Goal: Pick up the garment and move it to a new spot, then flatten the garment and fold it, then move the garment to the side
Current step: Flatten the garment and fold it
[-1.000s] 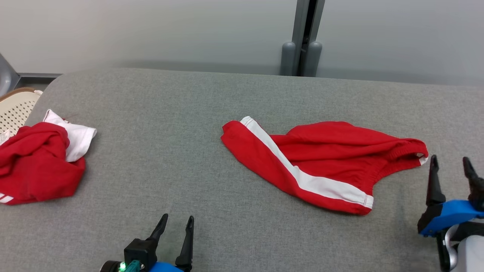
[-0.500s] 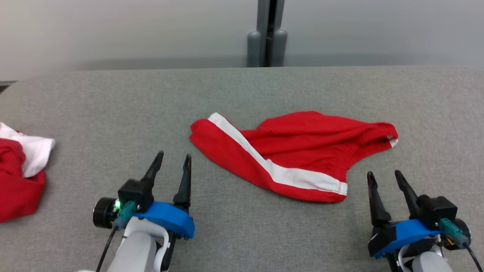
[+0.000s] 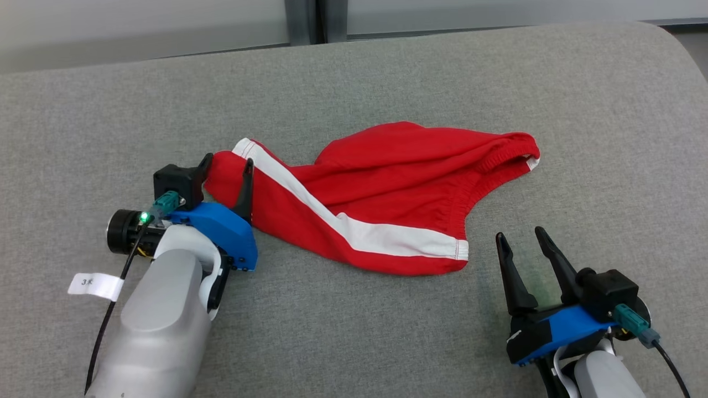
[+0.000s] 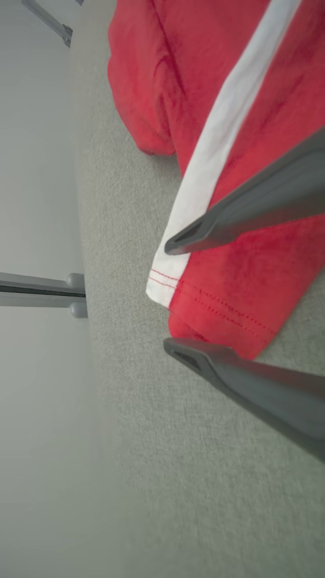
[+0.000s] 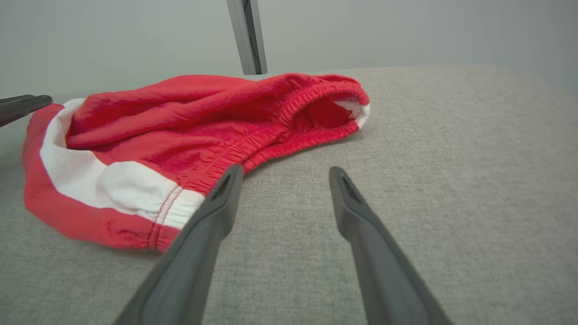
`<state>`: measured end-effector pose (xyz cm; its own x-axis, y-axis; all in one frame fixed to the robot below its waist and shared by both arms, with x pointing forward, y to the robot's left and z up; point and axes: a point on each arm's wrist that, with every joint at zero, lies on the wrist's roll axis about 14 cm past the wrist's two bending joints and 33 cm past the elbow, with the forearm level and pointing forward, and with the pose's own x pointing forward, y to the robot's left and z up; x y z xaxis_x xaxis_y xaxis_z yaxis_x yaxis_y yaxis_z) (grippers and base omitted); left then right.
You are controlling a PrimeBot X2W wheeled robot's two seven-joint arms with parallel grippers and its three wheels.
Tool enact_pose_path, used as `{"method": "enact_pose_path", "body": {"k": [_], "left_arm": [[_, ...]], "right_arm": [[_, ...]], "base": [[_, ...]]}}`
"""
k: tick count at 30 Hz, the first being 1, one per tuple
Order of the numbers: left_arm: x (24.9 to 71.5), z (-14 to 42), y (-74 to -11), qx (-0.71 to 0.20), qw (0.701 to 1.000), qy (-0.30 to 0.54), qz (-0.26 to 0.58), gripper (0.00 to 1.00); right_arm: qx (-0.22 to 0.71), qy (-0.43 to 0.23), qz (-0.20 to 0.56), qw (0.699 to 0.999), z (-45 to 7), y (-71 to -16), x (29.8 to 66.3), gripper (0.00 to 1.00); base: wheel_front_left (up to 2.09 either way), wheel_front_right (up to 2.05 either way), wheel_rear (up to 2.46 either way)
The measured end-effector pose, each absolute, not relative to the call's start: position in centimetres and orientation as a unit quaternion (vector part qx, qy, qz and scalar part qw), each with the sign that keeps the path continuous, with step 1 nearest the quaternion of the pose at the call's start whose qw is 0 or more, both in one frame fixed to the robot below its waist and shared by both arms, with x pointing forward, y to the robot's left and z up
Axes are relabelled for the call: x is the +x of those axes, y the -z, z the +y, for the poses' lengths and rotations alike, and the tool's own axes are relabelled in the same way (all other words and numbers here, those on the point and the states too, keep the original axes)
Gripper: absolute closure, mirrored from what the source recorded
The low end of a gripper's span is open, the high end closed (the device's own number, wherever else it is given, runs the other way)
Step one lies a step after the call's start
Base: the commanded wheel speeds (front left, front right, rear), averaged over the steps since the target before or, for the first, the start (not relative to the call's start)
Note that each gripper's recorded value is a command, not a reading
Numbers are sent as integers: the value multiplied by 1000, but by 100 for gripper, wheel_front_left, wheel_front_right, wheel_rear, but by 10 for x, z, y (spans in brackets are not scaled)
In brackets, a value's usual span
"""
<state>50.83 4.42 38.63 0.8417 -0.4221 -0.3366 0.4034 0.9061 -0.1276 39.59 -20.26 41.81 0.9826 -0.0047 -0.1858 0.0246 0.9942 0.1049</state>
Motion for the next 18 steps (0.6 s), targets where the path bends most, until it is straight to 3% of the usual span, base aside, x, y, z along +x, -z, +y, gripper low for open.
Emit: {"method": "enact_pose_path", "body": {"k": [7,18], "left_arm": [[499,44,-358,-29,947,220,231,0],[508,58,-349,-20,948,212,237,2]], "right_arm": [[55,10,105,993,-204,-410,395,0],[57,0,107,993,-198,-407,405,0]], "base": [[0,0,0],[0,0,0]]}}
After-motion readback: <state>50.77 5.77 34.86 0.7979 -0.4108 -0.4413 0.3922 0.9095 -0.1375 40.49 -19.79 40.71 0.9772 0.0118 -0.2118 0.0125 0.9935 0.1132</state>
